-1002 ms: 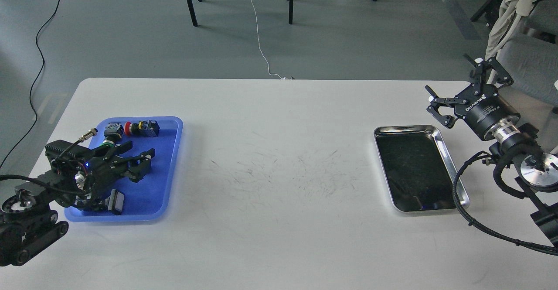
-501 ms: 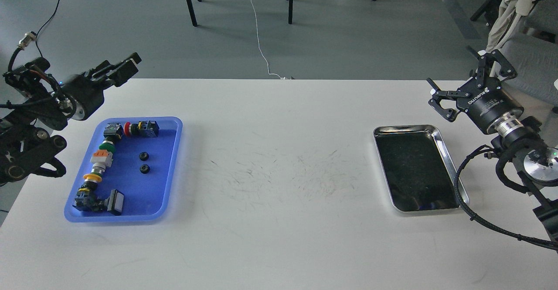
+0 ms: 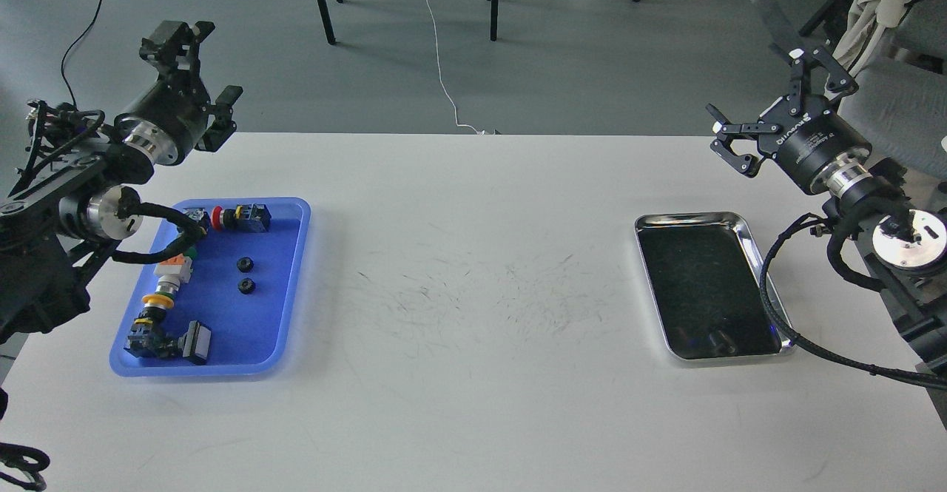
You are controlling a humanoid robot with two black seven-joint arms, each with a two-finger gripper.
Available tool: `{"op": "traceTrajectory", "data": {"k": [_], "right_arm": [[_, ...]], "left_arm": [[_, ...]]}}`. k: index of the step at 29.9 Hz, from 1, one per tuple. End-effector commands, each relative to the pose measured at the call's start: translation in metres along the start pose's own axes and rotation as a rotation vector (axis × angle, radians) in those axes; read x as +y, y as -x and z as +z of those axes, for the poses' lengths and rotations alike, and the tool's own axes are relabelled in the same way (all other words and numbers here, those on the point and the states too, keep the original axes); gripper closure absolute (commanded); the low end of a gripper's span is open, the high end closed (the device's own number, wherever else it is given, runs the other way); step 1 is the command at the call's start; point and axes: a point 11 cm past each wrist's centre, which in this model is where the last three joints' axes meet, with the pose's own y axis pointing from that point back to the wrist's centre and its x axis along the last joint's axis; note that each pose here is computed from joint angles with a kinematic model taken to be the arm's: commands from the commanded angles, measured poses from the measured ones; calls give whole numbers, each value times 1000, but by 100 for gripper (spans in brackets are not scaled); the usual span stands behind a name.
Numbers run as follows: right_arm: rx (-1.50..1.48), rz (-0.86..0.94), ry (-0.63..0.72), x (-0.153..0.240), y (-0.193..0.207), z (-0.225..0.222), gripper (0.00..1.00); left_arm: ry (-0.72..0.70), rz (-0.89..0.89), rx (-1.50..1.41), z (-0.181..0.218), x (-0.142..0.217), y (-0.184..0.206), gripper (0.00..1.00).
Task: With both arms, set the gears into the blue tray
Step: 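Open the left gripper and raise it away from the blue tray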
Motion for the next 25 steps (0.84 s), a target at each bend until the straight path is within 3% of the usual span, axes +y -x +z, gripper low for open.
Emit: {"op": "traceTrajectory", "data": {"k": [1, 8, 25], "right_arm": [[-14, 34, 7, 6, -9, 5, 1], [-24, 106, 26, 33, -29, 5, 1], [-57, 100, 9, 26, -23, 2, 1]], "left_arm": [[-11, -12, 70, -17, -5, 11, 2], [-22, -4, 210, -28, -13, 24, 2], [-16, 24, 264, -32, -16, 29, 2]]}}
